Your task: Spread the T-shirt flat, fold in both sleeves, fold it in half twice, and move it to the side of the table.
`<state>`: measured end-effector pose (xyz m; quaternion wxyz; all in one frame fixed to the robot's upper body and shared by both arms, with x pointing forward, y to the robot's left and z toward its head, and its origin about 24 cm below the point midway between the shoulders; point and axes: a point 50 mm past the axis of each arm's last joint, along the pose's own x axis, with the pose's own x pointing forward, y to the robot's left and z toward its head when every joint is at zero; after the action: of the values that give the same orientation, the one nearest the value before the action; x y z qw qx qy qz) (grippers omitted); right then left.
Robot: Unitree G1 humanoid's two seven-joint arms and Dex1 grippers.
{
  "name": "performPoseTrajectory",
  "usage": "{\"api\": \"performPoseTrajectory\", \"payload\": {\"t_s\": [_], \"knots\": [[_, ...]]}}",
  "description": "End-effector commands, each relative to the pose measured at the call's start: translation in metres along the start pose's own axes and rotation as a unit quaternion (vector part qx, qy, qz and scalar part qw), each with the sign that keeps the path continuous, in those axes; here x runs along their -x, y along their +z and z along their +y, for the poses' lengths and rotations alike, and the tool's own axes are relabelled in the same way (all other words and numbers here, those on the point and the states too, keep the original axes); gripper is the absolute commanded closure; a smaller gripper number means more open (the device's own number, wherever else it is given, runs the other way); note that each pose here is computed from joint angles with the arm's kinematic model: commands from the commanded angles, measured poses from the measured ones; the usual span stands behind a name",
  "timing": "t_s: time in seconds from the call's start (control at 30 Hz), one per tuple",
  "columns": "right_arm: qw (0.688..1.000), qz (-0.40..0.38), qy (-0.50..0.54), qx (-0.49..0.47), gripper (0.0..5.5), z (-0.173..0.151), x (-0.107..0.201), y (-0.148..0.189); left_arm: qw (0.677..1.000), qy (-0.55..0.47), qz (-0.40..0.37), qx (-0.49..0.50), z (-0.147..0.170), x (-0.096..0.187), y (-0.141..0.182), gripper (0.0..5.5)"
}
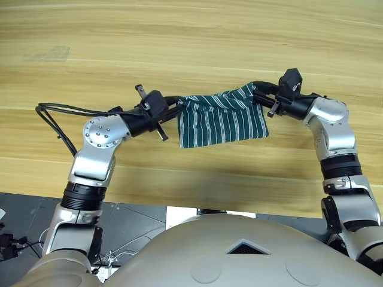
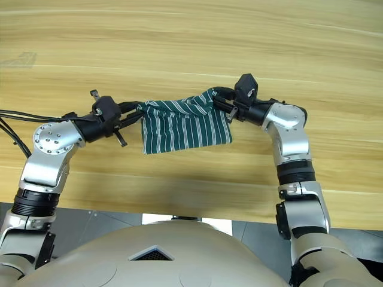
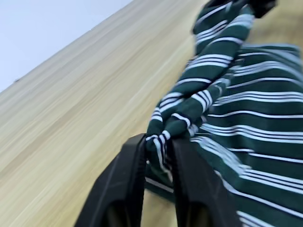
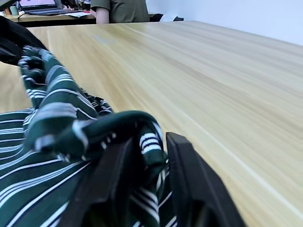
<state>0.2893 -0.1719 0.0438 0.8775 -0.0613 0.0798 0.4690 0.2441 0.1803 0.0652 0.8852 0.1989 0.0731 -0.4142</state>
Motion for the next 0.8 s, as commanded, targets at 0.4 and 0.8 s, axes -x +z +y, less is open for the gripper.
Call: {"api": "performPoseTrajectory", "payload": {"t_s": [0.4,0.8], "knots": [[0.984,-0.055,-0.147,0.084,3.25,-0.023,-0.007,0.009,0.959,0.270,0.000,0.085,0.039,-0.001,-0.033,2.28],[0.960,-0.068,0.085,0.258,3.25,0.033,-0.072,0.043,0.869,0.466,-0.160,0.043,0.057,0.051,0.022,2.20]]}}
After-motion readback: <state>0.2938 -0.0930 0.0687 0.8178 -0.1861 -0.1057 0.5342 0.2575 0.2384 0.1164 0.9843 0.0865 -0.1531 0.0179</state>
